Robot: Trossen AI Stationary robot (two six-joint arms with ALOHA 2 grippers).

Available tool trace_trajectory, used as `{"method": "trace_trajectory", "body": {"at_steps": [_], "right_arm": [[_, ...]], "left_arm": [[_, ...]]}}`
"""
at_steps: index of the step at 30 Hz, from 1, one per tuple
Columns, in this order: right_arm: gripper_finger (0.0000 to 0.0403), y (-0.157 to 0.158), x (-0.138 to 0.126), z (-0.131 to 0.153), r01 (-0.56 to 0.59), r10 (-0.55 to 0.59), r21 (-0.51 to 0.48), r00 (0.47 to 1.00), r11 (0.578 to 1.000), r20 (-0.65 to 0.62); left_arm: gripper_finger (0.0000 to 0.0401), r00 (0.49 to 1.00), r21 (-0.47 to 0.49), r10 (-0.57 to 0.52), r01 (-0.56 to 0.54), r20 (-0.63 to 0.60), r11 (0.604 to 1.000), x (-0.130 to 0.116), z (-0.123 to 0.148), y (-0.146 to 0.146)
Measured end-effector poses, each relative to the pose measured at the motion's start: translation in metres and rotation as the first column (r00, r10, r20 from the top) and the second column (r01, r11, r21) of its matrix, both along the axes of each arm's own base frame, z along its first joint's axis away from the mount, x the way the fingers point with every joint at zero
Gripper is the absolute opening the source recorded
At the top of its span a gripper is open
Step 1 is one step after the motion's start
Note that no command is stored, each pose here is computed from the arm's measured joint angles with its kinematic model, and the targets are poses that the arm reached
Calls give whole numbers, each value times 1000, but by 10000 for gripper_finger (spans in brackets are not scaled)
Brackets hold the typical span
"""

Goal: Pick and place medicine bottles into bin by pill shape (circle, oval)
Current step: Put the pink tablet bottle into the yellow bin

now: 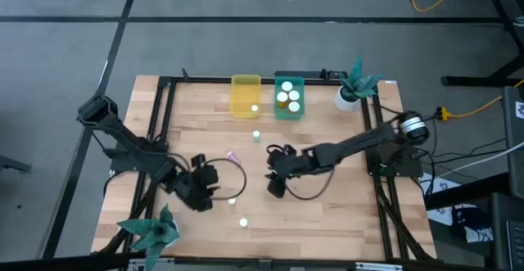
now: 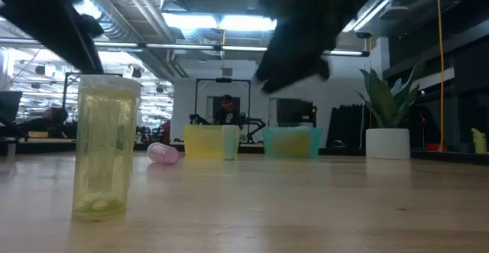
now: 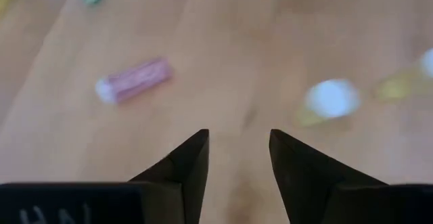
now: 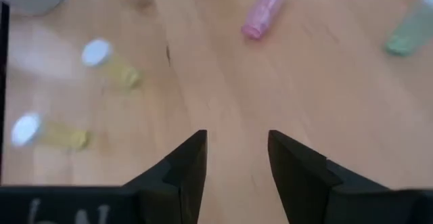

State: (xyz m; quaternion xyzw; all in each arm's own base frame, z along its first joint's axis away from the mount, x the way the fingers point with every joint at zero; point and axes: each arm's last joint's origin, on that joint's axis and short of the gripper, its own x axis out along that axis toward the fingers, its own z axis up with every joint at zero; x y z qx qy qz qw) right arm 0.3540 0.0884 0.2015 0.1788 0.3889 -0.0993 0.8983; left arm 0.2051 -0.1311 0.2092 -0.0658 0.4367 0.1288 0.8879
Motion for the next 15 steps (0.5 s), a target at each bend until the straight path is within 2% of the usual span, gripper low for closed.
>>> {"method": "trace_trajectory", "body": {"at_steps": [5,10,12,15], "right_arm": [[158,27,-37,45,12,-8,-60,997,998,74],[158,56,-74,81,-41,56,-85,981,996,188],[158,66,-86,90,-76,93,-84,972,994,215],[158,81,-101,96,-135,156,-101,959,986,239]], "left_arm": [[149,993,64,7,1,-120,998,11,-4,32],[149,979,0,-42,43,-202,999,28,-8,66],[149,968,-12,-79,78,-240,997,34,-12,80],[149,939,20,-154,168,-308,986,41,-22,97]]}}
